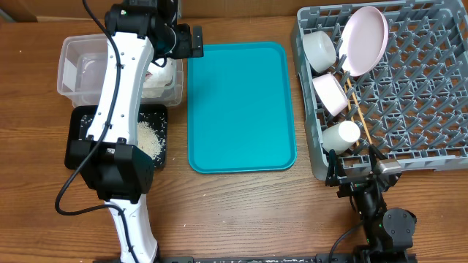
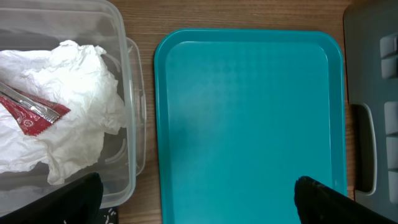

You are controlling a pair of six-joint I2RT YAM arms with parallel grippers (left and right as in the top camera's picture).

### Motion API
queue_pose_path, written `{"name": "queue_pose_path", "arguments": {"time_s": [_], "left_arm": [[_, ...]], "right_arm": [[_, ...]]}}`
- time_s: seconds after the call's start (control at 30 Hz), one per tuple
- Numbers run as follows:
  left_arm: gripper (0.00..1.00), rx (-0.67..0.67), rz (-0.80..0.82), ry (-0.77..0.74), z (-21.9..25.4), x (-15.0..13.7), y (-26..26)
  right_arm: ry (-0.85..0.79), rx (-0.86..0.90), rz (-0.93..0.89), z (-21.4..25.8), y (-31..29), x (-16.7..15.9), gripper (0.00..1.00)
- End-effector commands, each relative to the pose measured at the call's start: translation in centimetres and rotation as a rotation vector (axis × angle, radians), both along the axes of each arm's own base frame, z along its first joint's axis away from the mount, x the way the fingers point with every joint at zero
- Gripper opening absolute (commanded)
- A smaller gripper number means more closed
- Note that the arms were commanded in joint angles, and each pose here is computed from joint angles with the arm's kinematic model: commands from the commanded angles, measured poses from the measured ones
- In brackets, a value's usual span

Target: Sort waste into correct bins and load items into the dishwasher

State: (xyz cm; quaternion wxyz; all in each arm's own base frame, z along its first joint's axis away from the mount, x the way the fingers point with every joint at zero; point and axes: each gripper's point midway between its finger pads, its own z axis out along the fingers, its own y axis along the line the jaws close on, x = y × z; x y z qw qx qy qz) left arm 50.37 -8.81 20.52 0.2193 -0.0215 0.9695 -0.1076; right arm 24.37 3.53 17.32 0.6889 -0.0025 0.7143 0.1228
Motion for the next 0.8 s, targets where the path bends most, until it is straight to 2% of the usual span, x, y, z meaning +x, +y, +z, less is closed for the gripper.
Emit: {"name": "queue_pose_path", "arguments": {"time_s": [0.0, 0.1, 0.17, 0.3, 0.4, 0.53, 0.77], "left_arm": [[1.00, 0.020, -0.005, -0.026, 1.1, 0.0, 0.1], [1.00, 0.147, 0.004, -0.024, 2.4, -1.6, 1.9], [1.00, 0.171, 0.016, -0.084, 4.6, -2.0, 2.3], [1.00, 0.096, -0.024, -0.316, 9.8, -1.9, 1.1], [1.00, 0.056, -0.070, -0.483, 12.0, -3.1, 0.5], [1.00, 0.050, -0.045, -0.615, 12.2, -7.0, 1.9], [1.00, 0.061, 0.046, -0.720, 8.3, -15.8, 6.5]], "right_arm": [[-0.004, 0.005, -0.002, -0.1, 0.0, 0.0, 1.00], [-0.004, 0.005, -0.002, -0.2, 0.0, 0.0, 1.00], [-0.004, 0.005, -0.002, -0.1, 0.0, 0.0, 1.00], [-0.004, 0.005, -0.002, -0.1, 0.0, 0.0, 1.00], [-0.004, 0.005, -0.002, -0.1, 0.0, 0.0, 1.00], [-0.004, 0.005, -0.002, -0.1, 0.0, 0.0, 1.00], [-0.004, 0.005, -0.002, -0.2, 0.0, 0.0, 1.00]]}}
